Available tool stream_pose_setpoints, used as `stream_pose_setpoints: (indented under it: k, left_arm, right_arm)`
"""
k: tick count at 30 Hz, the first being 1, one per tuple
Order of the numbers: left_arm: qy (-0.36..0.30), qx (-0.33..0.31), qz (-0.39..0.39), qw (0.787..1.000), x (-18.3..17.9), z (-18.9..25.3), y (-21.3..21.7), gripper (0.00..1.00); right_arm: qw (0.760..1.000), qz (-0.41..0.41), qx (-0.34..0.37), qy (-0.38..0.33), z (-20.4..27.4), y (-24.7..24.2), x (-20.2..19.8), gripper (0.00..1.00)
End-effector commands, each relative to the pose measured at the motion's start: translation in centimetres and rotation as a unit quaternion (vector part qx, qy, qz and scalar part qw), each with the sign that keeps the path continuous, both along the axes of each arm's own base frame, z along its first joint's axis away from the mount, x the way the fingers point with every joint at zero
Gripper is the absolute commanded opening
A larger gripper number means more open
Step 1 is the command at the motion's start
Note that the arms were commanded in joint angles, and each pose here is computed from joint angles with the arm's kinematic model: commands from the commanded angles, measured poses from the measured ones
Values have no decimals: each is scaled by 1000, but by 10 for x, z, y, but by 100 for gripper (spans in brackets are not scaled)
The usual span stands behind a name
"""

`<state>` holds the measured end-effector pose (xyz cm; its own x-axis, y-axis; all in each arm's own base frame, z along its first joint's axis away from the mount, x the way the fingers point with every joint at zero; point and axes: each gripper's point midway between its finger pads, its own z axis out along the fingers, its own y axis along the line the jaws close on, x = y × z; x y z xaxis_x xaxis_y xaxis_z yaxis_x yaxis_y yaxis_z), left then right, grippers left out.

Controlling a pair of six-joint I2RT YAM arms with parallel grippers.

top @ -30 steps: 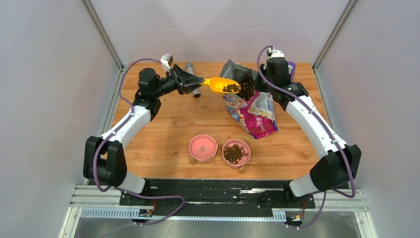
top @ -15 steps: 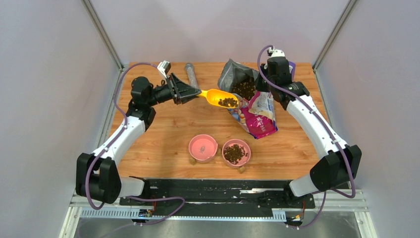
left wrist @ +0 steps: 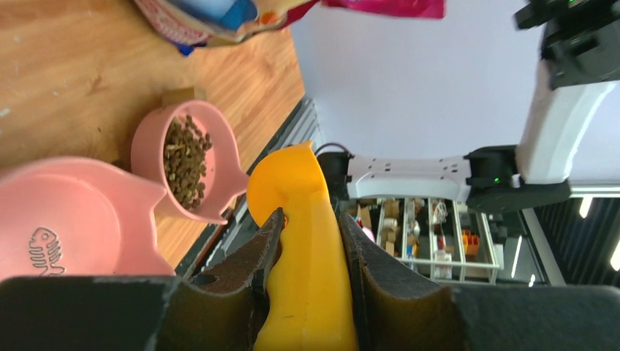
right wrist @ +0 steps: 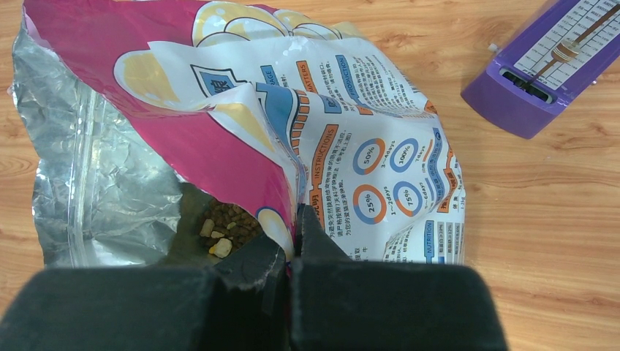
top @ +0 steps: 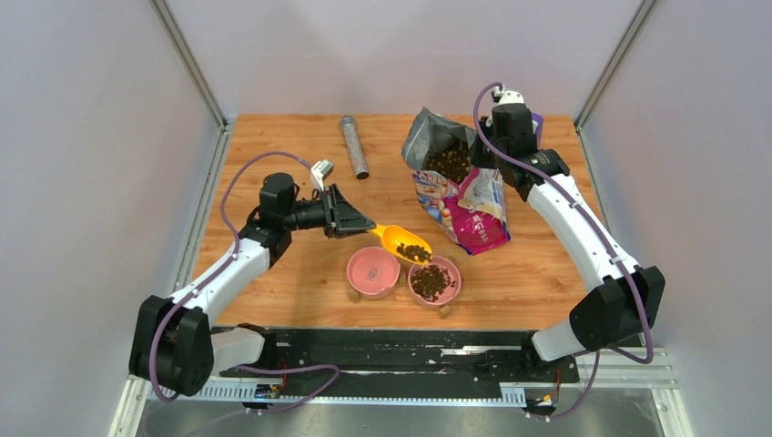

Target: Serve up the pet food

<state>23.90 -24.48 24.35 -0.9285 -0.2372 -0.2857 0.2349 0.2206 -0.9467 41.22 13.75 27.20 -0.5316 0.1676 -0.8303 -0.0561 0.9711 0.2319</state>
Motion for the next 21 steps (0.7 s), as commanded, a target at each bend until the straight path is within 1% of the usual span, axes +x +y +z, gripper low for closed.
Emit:
stream_pose_setpoints:
  k: [1, 4, 6, 7, 10, 11, 14, 17, 20, 21]
  left_arm:
    - [-26, 30, -29, 999, -9, -22, -14, 0]
    - [-16, 51, -35, 998, -10, -38, -19, 0]
    - [-20, 72, -36, 997, -9, -46, -21, 0]
    - [-36, 86, -31, 995, -4, -48, -22, 0]
    - [-46, 113, -34, 992, -5, -54, -31, 0]
    - [-45, 125, -23, 991, 1, -57, -32, 0]
    - [-51, 148, -18, 988, 2, -61, -35, 0]
    - [-78, 176, -2, 981, 6, -58, -39, 0]
    - [-103, 208, -19, 972, -3, -60, -46, 0]
    - [-117, 215, -16, 969, 0, -54, -47, 0]
  right_arm:
    - [1000, 1, 1, -6, 8, -2, -1, 0]
    - [1000, 1, 1, -3, 6, -2, -2, 0]
    - [1000, 0, 1, -1, 4, -2, -3, 0]
    - [1000, -2, 1, 1, 2, -3, -4, 0]
    - [1000, -4, -1, 3, 0, -5, -6, 0]
    - [1000, -5, -2, 4, -1, -5, -7, 0]
    - [1000, -7, -4, 4, -2, -7, -10, 0]
    - [1000, -8, -5, 5, -4, -9, -13, 0]
    - [1000, -10, -4, 5, -4, -9, -14, 0]
    - [1000, -10, -4, 6, -5, -9, -14, 0]
